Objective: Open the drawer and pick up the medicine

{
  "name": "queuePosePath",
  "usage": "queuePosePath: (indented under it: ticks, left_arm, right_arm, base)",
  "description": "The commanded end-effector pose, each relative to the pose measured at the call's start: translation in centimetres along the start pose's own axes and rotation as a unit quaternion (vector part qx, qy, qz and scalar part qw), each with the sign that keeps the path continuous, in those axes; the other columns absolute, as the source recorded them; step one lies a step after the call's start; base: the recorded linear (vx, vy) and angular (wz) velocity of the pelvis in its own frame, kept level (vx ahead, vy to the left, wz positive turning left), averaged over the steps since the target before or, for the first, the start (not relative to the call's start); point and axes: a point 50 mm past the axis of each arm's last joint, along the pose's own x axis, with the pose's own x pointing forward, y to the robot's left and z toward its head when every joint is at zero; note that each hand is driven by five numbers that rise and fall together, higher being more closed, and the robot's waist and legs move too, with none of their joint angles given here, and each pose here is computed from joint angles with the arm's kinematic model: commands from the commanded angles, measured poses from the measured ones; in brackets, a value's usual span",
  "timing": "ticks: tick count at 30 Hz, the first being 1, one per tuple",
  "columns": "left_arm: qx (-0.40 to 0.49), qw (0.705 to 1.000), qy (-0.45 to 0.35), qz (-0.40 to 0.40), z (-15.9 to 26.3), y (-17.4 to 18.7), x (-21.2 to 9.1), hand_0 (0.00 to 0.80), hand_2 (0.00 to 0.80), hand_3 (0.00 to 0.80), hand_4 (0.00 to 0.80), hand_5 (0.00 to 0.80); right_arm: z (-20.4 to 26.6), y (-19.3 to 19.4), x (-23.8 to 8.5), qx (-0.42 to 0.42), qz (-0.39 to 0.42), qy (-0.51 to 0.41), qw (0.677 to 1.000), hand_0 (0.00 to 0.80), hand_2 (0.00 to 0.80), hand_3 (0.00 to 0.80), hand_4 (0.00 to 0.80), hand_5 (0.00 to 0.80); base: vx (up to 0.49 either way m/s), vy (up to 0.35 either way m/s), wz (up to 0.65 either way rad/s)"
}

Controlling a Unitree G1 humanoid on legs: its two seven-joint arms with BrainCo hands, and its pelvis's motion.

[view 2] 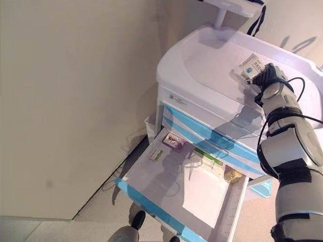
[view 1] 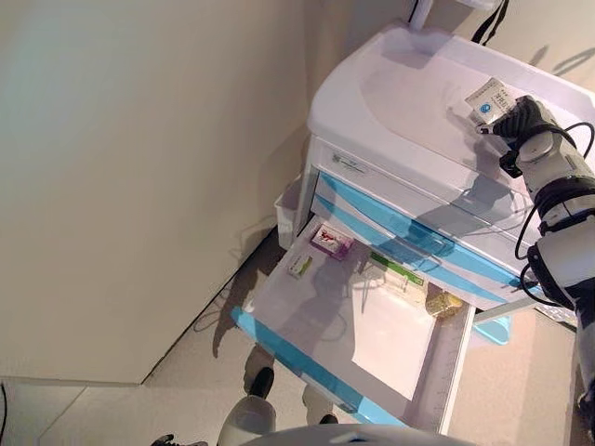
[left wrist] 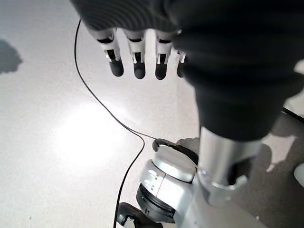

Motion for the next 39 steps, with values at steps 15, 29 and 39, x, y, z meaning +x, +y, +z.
queuePosePath:
  ticks: [15,29,39]
  left_arm:
    - [0.022,0.999,-0.027,0.001,2.2,0.0,0.2,0.0,0.0,0.0,0.0,0.0]
    - [0.025,0.999,-0.03,-0.006,2.3,-0.3,0.2,0.0,0.0,0.0,0.0,0.0]
    - [0.021,0.999,-0.033,-0.007,2.4,-0.5,0.2,0.0,0.0,0.0,0.0,0.0]
  right_arm:
    - [0.6,-3.8,0.2,-0.037,-0.049,-0.01,0.998,0.0,0.0,0.0,0.0,0.0]
    - [0.6,-2.8,0.2,-0.042,-0.029,-0.011,0.999,0.0,0.0,0.0,0.0,0.0]
    - [3.7,-3.4,0.0,0.048,-0.068,-0.084,0.993,0.0,0.0,0.0,0.0,0.0]
  base:
    - [0.0,-0.002,0.04]
    - [-0.002,-0.001,0.01]
    - [0.0,0.002,0.0]
